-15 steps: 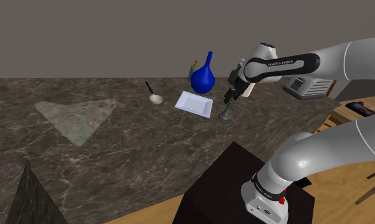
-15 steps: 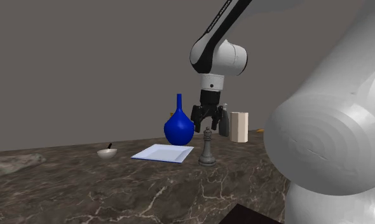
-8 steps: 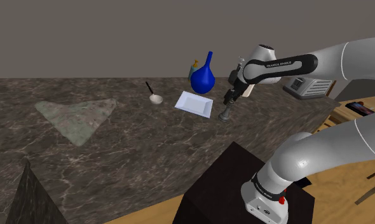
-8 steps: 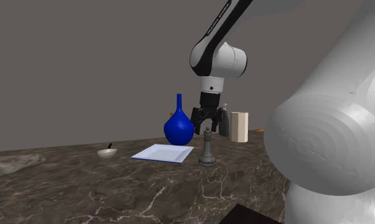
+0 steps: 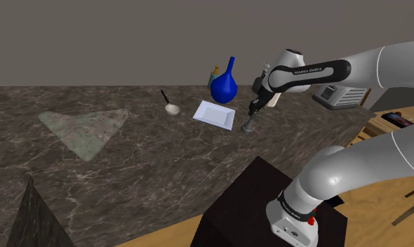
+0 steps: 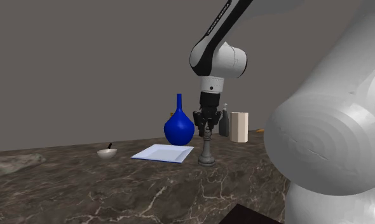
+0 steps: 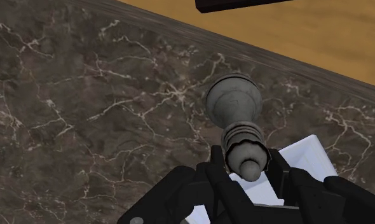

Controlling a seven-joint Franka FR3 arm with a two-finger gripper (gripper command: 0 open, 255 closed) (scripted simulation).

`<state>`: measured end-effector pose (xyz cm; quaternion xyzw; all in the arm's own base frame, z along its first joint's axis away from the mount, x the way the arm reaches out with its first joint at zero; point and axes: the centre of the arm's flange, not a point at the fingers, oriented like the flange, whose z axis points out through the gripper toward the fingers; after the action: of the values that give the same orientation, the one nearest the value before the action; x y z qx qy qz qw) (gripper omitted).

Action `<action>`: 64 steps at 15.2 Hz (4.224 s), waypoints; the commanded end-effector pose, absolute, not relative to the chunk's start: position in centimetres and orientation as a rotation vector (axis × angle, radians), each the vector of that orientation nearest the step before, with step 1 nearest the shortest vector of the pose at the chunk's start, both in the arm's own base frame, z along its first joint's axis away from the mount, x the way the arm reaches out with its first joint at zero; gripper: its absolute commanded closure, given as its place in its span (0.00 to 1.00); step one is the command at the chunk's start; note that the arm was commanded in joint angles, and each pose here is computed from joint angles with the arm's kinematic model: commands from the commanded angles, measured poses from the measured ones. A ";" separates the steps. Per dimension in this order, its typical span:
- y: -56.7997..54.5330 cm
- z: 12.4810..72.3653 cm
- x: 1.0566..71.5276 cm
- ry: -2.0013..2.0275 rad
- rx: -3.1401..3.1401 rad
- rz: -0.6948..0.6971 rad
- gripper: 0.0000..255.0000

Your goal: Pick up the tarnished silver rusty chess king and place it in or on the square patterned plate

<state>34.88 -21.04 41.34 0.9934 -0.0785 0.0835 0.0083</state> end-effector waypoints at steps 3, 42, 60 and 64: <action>-21.1 41.3 34.9 -0.246 3.105 0.259 1.00; -15.9 52.7 54.7 -0.246 3.105 0.259 1.00; -15.9 43.4 54.7 -0.246 3.105 0.259 1.00; -15.9 43.4 54.7 -0.246 3.105 0.259 1.00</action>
<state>54.73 -15.92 43.36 0.9934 -0.0787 0.0825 0.0082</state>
